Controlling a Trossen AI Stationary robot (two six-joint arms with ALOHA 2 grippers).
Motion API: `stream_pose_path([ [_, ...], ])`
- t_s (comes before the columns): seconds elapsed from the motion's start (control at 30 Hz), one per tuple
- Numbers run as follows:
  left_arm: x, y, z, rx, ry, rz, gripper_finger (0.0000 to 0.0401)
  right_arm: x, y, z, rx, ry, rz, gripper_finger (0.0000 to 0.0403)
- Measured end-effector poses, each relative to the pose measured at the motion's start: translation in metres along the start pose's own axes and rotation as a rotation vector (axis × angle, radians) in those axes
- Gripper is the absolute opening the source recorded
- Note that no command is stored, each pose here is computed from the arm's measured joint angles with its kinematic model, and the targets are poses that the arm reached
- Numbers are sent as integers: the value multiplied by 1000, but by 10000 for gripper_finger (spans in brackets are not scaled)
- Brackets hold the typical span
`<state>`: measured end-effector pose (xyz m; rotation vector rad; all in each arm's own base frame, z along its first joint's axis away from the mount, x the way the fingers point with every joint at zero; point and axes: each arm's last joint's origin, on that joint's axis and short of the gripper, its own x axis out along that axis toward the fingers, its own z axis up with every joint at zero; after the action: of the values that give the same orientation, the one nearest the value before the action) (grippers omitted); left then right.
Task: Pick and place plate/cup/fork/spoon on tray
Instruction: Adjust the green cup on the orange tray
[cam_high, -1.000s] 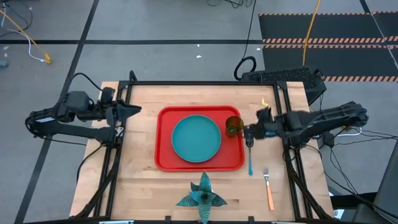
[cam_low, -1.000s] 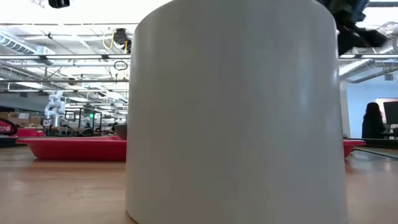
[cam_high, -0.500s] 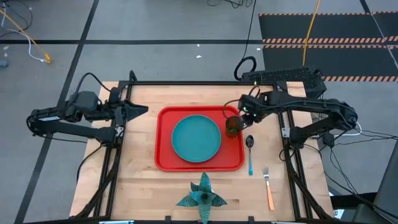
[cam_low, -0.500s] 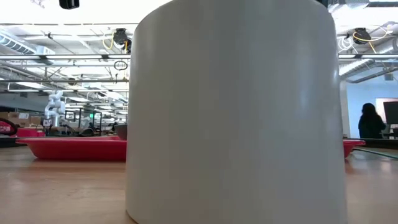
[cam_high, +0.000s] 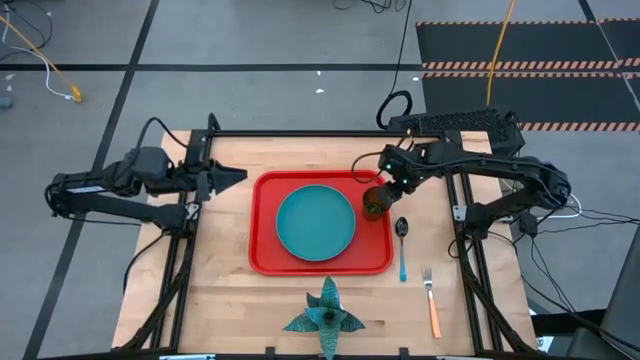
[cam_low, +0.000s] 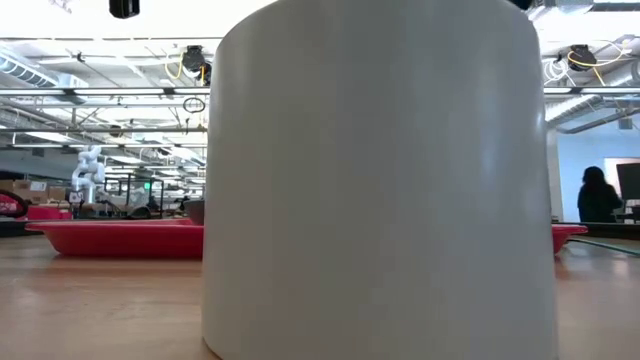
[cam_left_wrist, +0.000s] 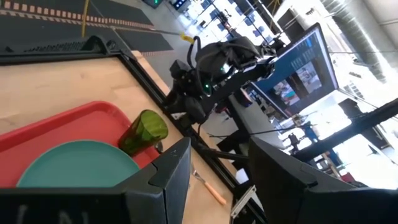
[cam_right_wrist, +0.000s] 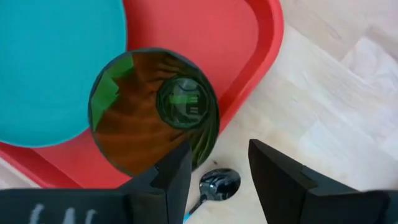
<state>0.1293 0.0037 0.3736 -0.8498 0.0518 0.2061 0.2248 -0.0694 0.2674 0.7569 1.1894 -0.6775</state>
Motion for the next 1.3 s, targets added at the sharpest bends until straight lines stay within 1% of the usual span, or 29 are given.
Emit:
stream_pose_path([
  [0.27,3,-2,1,-13,-17,-22,163,20,8,10,-27,19,-20,153],
  [0.57,3,-3,2,1,-21,-27,163,43,15,20,-42,39,-35,153],
  [0.77,3,-3,2,16,-20,-27,163,44,18,25,-67,-11,-14,153],
  [0.97,3,-3,2,27,-20,-27,163,47,17,26,-101,-34,-51,153],
  [1.07,3,-3,2,27,-20,-27,163,49,17,29,-95,-36,-52,153],
  [1.3,3,-3,2,19,-20,-27,163,52,17,38,-45,-103,-42,153],
])
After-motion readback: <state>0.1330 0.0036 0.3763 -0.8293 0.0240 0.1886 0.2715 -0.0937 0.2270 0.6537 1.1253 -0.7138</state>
